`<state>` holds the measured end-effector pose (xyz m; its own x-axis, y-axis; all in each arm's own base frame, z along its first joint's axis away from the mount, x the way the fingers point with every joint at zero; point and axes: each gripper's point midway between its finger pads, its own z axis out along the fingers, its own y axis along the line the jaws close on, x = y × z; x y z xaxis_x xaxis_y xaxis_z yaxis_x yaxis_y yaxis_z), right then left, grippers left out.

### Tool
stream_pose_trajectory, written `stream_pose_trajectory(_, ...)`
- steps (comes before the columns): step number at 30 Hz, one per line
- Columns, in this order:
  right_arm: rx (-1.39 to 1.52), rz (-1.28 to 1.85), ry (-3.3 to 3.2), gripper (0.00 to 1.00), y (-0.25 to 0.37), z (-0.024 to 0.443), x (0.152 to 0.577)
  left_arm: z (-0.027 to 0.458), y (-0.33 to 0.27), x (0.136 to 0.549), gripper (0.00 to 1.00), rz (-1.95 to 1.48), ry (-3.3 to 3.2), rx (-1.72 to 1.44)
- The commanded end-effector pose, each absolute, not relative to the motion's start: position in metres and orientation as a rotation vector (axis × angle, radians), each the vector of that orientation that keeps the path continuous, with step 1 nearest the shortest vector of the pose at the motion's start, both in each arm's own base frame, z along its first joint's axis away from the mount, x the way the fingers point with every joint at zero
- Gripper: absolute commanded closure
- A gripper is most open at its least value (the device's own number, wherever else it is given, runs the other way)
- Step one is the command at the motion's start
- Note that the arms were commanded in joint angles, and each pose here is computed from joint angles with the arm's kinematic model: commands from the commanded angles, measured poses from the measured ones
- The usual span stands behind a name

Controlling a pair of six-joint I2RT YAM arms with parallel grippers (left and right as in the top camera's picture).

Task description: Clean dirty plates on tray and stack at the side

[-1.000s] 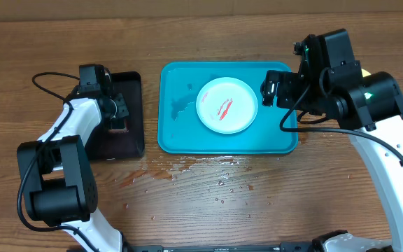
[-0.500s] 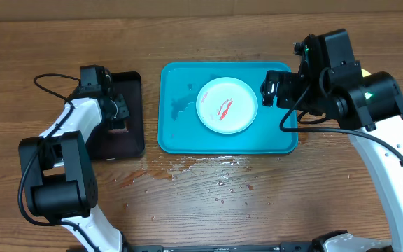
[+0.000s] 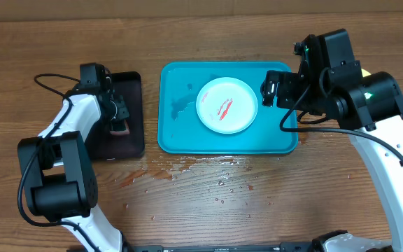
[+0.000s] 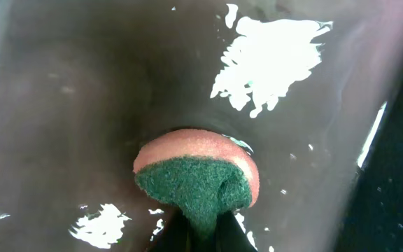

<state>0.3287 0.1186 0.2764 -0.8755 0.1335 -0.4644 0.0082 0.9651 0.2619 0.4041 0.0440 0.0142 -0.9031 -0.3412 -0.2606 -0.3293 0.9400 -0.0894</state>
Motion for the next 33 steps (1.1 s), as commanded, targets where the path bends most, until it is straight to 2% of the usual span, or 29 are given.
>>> stream_pose_trajectory(1,0.097,0.357,2.58,0.0,0.118,0.288,0.33,0.075,0.056,0.426,0.96,-0.009,2.679,-0.485)
stream_pose_trajectory(6,0.097,0.357,2.581,0.0,0.118,0.288,0.33,0.114,0.07,0.424,0.96,0.098,2.587,-0.499)
stream_pose_trajectory(11,0.097,0.356,2.582,0.0,0.117,0.288,0.33,0.107,0.066,0.409,0.96,0.093,2.654,-0.495)
stream_pose_trajectory(24,0.098,0.354,2.588,0.0,0.117,0.287,0.329,0.102,0.058,0.41,0.96,0.006,2.646,-0.55)
stream_pose_trajectory(30,0.098,0.354,2.588,0.0,0.117,0.287,0.329,0.098,0.081,0.391,0.96,0.191,2.642,-0.739)
stream_pose_trajectory(33,0.098,0.354,2.588,0.0,0.117,0.287,0.328,0.099,0.06,0.403,0.96,0.002,2.659,-0.615)
